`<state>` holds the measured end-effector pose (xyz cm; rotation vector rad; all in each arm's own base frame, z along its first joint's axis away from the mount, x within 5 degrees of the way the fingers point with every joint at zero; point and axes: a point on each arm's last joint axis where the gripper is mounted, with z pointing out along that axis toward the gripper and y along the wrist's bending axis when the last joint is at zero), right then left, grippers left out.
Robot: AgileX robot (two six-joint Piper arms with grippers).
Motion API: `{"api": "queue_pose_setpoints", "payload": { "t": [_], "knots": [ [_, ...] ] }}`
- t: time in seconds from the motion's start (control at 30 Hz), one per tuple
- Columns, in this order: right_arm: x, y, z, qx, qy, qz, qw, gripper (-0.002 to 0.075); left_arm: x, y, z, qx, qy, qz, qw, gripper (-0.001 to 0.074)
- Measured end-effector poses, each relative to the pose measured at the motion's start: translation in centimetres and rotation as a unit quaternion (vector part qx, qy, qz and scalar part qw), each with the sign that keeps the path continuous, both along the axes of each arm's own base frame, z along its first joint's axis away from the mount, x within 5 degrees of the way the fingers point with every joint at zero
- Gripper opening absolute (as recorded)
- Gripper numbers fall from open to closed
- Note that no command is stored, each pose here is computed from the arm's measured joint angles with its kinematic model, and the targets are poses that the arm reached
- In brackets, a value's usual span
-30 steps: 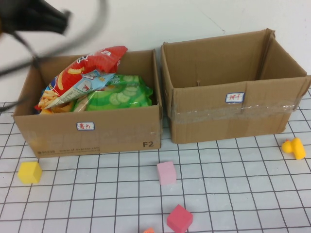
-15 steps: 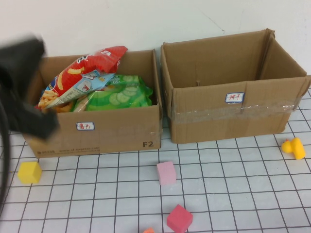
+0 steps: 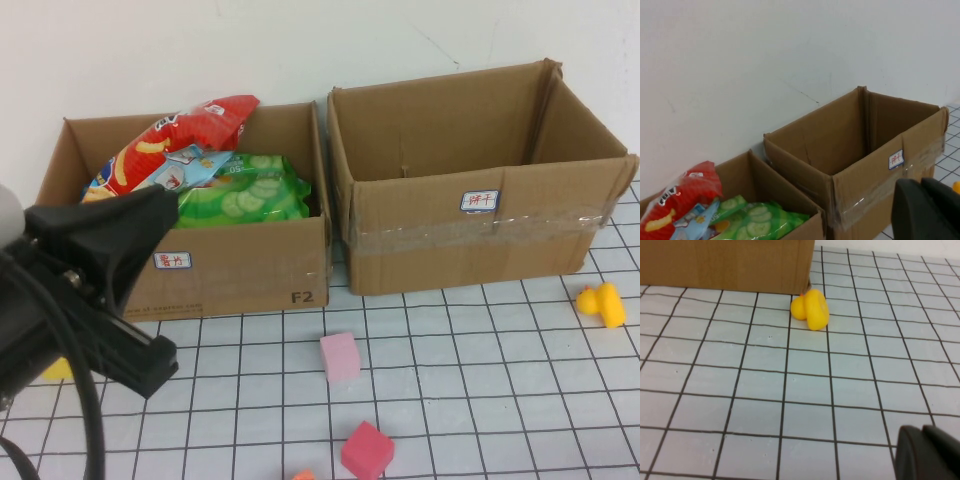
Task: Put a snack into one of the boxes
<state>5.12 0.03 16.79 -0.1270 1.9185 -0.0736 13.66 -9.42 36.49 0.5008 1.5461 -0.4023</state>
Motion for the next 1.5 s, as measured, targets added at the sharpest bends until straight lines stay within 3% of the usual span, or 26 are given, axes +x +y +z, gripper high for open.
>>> {"api": "queue_pose_setpoints", "payload": {
  "t": [0.3, 0.43, 0.6, 0.93, 1.07, 1.5],
  "knots": [
    [0.0, 0.0, 0.0, -0.001, 0.000, 0.000, 1.000, -0.0001, -0.1, -0.1, -0.2, 0.004, -0.003, -0.006, 1.000, -0.0001],
    [0.0, 0.0, 0.0, -0.001, 0.000, 0.000, 1.000, -0.0001, -0.9, 0.7, -1.4, -0.023, 0.026, 0.000, 0.999, -0.0001],
    [0.0, 0.0, 0.0, -0.001, 0.000, 0.000, 1.000, -0.0001, -2.6, 3.5, -4.5, -0.069, 0.070, 0.054, 0.994, -0.0001],
    [0.0, 0.0, 0.0, -0.001, 0.000, 0.000, 1.000, -0.0001, -5.9, 7.6, -14.8, -0.118, 0.092, 0.180, 0.972, -0.0001],
    [0.0, 0.0, 0.0, -0.001, 0.000, 0.000, 1.000, -0.0001, -6.7, 8.2, -16.8, -0.112, 0.076, 0.207, 0.969, -0.0001],
    [0.0, 0.0, 0.0, -0.001, 0.000, 0.000, 1.000, -0.0001, -7.7, 8.8, -18.8, -0.075, 0.146, 0.246, 0.955, -0.0001]
  ]
}}
